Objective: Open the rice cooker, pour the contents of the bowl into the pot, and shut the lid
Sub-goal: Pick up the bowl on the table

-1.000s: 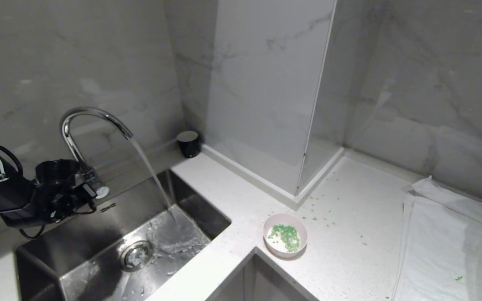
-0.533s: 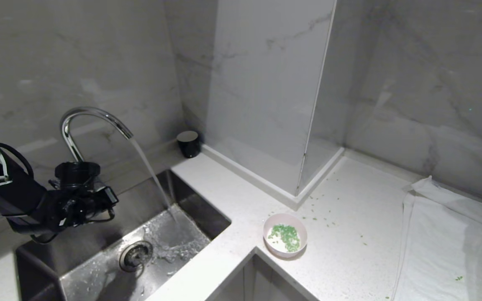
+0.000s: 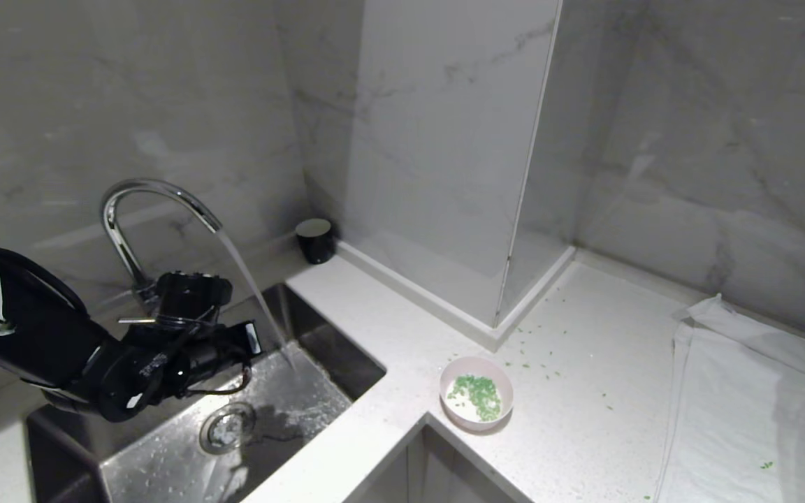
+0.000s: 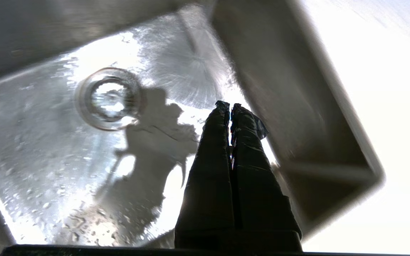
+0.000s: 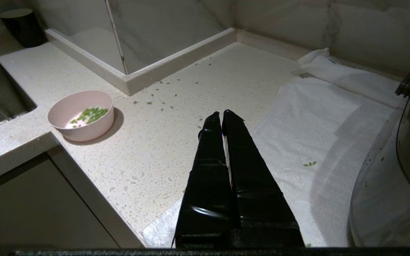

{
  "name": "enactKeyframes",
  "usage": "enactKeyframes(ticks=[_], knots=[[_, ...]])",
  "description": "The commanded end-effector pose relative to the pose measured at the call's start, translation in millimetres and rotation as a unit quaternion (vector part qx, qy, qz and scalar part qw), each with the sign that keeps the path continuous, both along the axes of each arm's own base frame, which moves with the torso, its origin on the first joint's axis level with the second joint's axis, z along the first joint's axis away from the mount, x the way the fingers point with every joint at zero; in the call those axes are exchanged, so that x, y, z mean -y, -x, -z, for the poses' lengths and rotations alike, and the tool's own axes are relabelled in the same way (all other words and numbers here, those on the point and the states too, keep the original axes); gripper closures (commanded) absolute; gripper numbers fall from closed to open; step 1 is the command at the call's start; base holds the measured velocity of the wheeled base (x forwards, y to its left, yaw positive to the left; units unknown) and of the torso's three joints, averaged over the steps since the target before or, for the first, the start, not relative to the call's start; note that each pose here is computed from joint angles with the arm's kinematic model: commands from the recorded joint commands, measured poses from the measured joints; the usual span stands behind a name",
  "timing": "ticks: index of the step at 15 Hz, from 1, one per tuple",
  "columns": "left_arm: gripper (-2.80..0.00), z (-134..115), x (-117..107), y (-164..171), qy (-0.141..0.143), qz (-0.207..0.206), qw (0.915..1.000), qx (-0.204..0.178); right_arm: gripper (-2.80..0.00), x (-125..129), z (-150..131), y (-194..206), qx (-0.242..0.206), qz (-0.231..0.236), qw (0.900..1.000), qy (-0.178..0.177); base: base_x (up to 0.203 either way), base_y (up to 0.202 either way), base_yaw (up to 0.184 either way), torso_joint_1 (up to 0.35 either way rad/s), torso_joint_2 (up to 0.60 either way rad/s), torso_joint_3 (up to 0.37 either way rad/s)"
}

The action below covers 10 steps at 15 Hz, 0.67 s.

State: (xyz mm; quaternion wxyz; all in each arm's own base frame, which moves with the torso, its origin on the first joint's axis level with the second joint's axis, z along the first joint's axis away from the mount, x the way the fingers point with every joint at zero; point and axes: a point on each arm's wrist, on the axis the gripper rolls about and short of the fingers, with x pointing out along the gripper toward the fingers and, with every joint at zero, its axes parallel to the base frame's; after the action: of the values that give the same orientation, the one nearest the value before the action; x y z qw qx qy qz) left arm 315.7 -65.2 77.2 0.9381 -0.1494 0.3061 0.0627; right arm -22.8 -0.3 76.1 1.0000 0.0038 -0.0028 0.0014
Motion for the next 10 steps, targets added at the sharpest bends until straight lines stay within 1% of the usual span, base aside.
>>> enactKeyframes(ticks=[1,4,7,10], knots=[[0.00,-18,32,17,-0.001,0.060,0.9979,0.025,0.00,0,0,0,-0.001,0.000,1.000,0.000,0.000,0.000,0.000,0.000,0.00,0.000],[0.00,-31,64,27,-0.007,0.122,0.9916,0.040,0.00,0,0,0,0.000,0.000,1.000,0.000,0.000,0.000,0.000,0.000,0.00,0.000],[0.00,-40,93,34,-0.005,0.172,0.9835,0.056,0.00,0,0,0,0.000,0.000,1.000,0.000,0.000,0.000,0.000,0.000,0.00,0.000],[0.00,-45,122,40,-0.002,0.218,0.9749,0.045,0.00,0,0,0,0.000,0.000,1.000,0.000,0.000,0.000,0.000,0.000,0.00,0.000]])
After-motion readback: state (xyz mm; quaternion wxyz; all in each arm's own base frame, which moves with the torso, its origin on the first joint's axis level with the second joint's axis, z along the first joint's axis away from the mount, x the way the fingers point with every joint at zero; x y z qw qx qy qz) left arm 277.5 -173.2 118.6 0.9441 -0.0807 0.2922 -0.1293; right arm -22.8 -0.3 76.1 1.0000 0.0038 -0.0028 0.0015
